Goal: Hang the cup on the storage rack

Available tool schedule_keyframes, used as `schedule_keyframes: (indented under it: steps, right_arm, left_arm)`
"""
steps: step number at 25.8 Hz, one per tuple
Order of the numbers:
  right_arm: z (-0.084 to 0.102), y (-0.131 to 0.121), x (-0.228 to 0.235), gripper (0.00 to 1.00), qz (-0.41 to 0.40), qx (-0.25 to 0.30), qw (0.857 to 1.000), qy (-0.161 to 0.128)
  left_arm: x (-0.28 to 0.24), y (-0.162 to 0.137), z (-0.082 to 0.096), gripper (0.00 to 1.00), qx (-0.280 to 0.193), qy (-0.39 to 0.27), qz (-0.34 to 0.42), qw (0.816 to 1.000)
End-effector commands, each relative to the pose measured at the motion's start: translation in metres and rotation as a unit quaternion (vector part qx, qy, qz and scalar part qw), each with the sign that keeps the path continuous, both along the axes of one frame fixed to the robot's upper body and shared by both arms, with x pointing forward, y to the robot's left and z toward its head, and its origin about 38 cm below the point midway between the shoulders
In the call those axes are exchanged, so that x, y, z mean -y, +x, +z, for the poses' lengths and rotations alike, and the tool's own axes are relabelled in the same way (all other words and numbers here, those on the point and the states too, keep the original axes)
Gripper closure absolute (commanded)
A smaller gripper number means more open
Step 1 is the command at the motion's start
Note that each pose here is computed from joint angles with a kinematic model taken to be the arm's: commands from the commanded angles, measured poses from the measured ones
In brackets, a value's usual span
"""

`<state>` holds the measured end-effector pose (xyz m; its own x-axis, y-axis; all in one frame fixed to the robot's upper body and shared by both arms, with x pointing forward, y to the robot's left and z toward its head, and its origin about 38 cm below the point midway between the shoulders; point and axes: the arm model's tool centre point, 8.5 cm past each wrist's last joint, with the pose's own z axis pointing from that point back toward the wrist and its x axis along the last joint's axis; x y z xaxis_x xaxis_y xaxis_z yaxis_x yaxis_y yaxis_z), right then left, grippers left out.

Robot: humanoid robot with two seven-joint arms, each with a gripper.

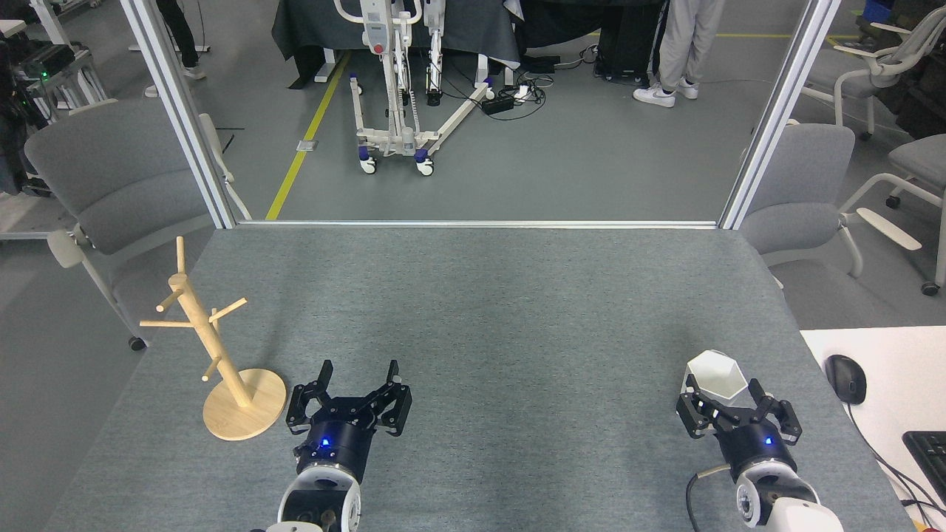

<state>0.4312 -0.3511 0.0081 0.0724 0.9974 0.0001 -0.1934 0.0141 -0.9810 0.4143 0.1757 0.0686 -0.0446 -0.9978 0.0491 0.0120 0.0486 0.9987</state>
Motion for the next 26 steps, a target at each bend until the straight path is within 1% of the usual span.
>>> schedule_keyframes:
  steps: [1,5,9,13,16,19,24,26]
  right_arm:
    - [0.000,0.005,-0.001,0.00,0.000,-0.002,1.000,0.001]
    - [0.003,0.011,-0.005,0.00,0.004,-0.001,1.000,0.002]
    - [0.000,0.011,-0.006,0.01,0.004,-0.006,1.000,0.003]
    - [-0.002,0.011,-0.006,0.00,0.004,-0.009,1.000,0.002]
    - [0.002,0.015,-0.005,0.00,0.005,-0.004,1.000,-0.002]
    - [-0.002,0.016,-0.005,0.00,0.004,-0.011,1.000,0.000]
    - [-0.002,0.016,-0.005,0.00,0.004,-0.011,1.000,-0.001]
    - [0.000,0.021,-0.005,0.00,0.004,-0.011,1.000,0.000]
  left_arm:
    - [0.000,0.002,0.001,0.01,0.002,0.000,0.000,1.000]
    - [0.000,0.002,0.001,0.01,0.002,0.000,0.000,1.000]
    - [0.000,0.002,0.001,0.01,0.000,-0.001,0.000,1.000]
    - [0.000,0.007,0.007,0.01,0.008,0.000,-0.001,1.000]
    - [0.002,0.008,0.003,0.01,0.002,0.001,-0.002,1.000]
    - [0.001,0.007,-0.001,0.01,-0.004,0.001,-0.001,1.000]
    - [0.001,0.007,-0.002,0.01,-0.005,0.000,-0.002,1.000]
    - [0.001,0.007,-0.002,0.01,-0.005,0.000,-0.002,1.000]
